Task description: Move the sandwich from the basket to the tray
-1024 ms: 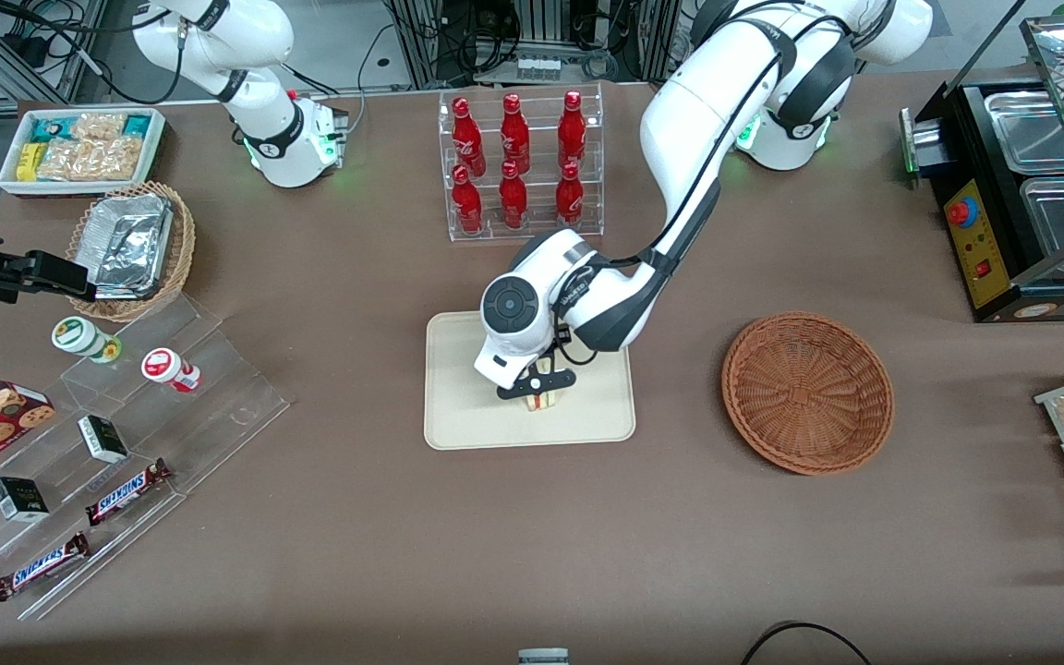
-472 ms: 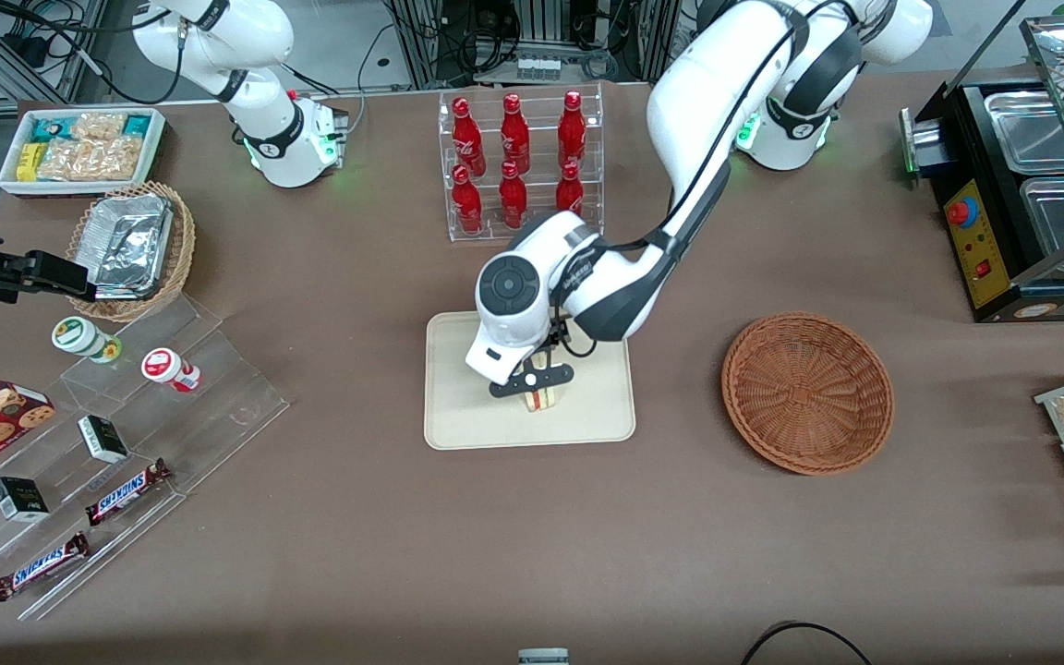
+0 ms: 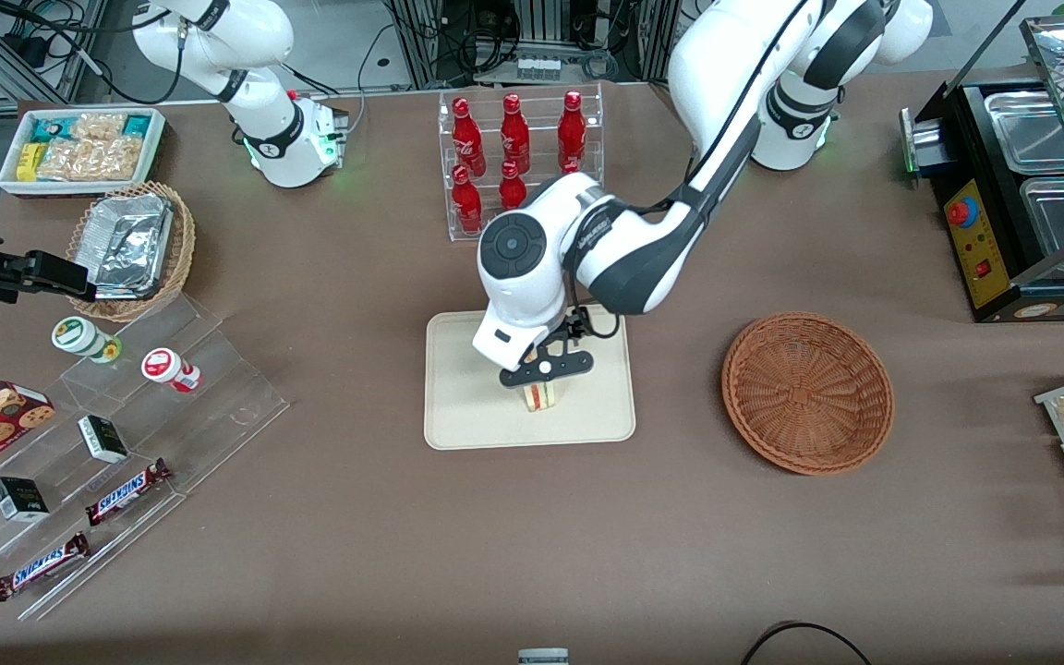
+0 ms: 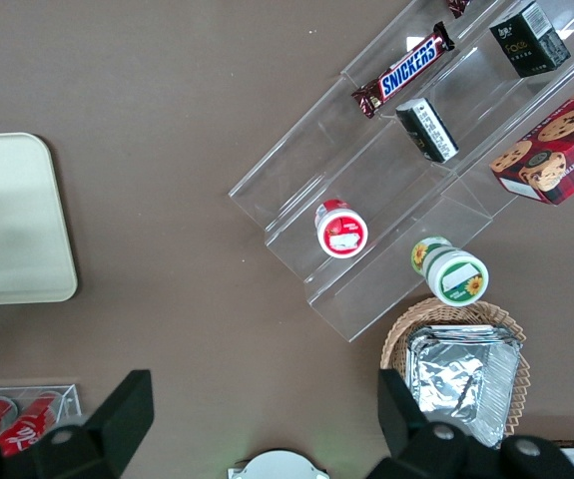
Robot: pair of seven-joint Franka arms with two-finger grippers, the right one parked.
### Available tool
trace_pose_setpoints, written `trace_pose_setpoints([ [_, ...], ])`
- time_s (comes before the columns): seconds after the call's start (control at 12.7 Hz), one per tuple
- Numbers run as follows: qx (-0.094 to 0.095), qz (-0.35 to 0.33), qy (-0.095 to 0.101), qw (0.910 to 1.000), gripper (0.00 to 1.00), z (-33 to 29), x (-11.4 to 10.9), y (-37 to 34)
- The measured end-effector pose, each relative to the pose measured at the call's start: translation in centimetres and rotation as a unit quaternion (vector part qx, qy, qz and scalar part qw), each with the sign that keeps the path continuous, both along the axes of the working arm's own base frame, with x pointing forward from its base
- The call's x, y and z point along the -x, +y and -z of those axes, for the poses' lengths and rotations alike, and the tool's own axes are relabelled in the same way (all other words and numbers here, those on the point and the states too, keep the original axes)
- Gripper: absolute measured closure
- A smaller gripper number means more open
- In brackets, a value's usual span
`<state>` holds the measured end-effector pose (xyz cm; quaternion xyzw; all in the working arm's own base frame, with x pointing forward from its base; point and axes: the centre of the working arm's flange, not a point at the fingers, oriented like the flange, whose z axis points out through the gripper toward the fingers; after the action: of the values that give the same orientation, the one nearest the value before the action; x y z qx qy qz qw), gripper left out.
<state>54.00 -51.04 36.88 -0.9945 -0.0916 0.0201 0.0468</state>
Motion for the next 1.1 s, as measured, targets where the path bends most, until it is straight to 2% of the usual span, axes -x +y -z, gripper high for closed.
trace_pose_setpoints([
  [0.31, -0.013, 0.020, 0.012, 0.9996, 0.00, -1.8, -3.2, 6.6],
  [0.55, -0.016, 0.049, 0.021, 0.9984, 0.00, -3.7, -4.8, 12.8],
  [0.94, -0.006, 0.095, 0.015, 0.9954, 0.00, -5.6, -5.2, 22.1],
  [1.1, 0.007, 0.114, 0.023, 0.9932, 0.00, -6.3, -4.9, 26.3],
])
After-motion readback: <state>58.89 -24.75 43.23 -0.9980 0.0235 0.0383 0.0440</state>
